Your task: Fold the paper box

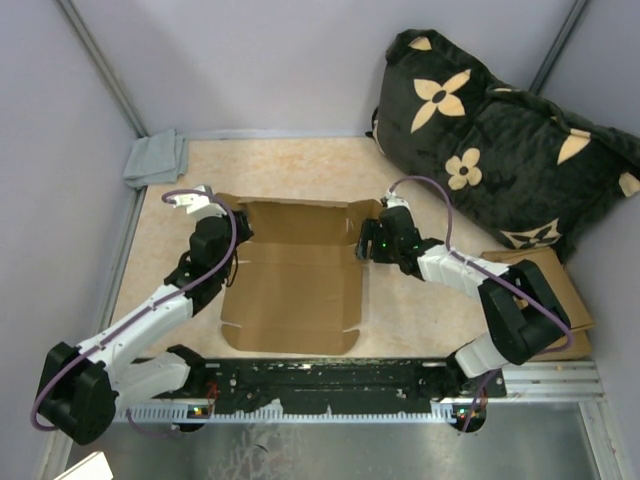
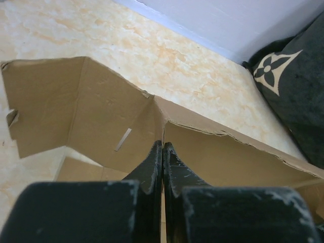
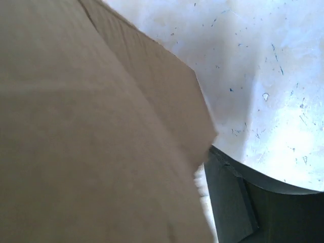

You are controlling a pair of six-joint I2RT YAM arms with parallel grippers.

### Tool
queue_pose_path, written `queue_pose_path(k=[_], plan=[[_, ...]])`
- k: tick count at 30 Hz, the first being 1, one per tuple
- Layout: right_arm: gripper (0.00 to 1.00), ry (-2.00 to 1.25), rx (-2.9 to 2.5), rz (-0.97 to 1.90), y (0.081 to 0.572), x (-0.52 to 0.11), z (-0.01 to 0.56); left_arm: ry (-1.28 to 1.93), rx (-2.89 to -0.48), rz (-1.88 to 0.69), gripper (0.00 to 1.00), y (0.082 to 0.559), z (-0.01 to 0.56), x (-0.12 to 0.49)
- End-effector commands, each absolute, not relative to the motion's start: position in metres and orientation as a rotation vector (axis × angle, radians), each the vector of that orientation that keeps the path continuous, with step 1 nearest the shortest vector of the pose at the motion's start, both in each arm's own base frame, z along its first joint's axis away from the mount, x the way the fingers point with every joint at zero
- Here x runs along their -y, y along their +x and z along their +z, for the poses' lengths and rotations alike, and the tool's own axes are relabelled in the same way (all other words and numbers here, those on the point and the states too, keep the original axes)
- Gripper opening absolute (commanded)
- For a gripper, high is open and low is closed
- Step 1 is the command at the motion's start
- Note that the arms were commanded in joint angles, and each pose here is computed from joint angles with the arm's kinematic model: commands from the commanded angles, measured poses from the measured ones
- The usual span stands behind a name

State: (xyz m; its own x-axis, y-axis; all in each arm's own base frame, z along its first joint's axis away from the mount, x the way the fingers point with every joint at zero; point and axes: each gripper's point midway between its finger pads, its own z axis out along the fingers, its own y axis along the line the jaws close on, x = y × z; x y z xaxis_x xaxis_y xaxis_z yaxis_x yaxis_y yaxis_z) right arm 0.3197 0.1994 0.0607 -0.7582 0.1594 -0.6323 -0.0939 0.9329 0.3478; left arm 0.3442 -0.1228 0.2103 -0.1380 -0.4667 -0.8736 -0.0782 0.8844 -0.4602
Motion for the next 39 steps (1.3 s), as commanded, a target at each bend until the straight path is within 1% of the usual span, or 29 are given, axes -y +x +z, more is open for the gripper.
queue_pose_path(k=[1, 12, 17, 21, 30, 33, 39], plan=[[0.70, 0.092, -2.324, 0.532, 0.320, -0.204, 0.073, -0.433, -1.695, -0.388, 0.00, 0.343, 0.220, 0.127], [0.69, 0.074, -2.362, 0.591, 0.328, -0.224, 0.060, -0.399, -1.718, -0.411, 0.00, 0.341, 0.226, 0.134], [0.68, 0.078, -2.414, 0.571, 0.325, -0.232, 0.048, -0.390, -1.734, -0.421, 0.00, 0.342, 0.224, 0.138], [0.69, 0.136, -2.414, 0.524, 0.324, -0.225, 0.045, -0.393, -1.734, -0.416, 0.00, 0.341, 0.225, 0.137], [0.70, 0.060, -2.380, 0.416, 0.353, -0.215, 0.066, -0.393, -1.752, -0.417, 0.00, 0.341, 0.221, 0.138], [0.70, 0.052, -2.397, 0.417, 0.348, -0.213, 0.072, -0.396, -1.758, -0.404, 0.00, 0.342, 0.219, 0.137], [0.70, 0.115, -2.378, 0.507, 0.309, -0.205, 0.079, -0.397, -1.786, -0.393, 0.00, 0.345, 0.211, 0.139]])
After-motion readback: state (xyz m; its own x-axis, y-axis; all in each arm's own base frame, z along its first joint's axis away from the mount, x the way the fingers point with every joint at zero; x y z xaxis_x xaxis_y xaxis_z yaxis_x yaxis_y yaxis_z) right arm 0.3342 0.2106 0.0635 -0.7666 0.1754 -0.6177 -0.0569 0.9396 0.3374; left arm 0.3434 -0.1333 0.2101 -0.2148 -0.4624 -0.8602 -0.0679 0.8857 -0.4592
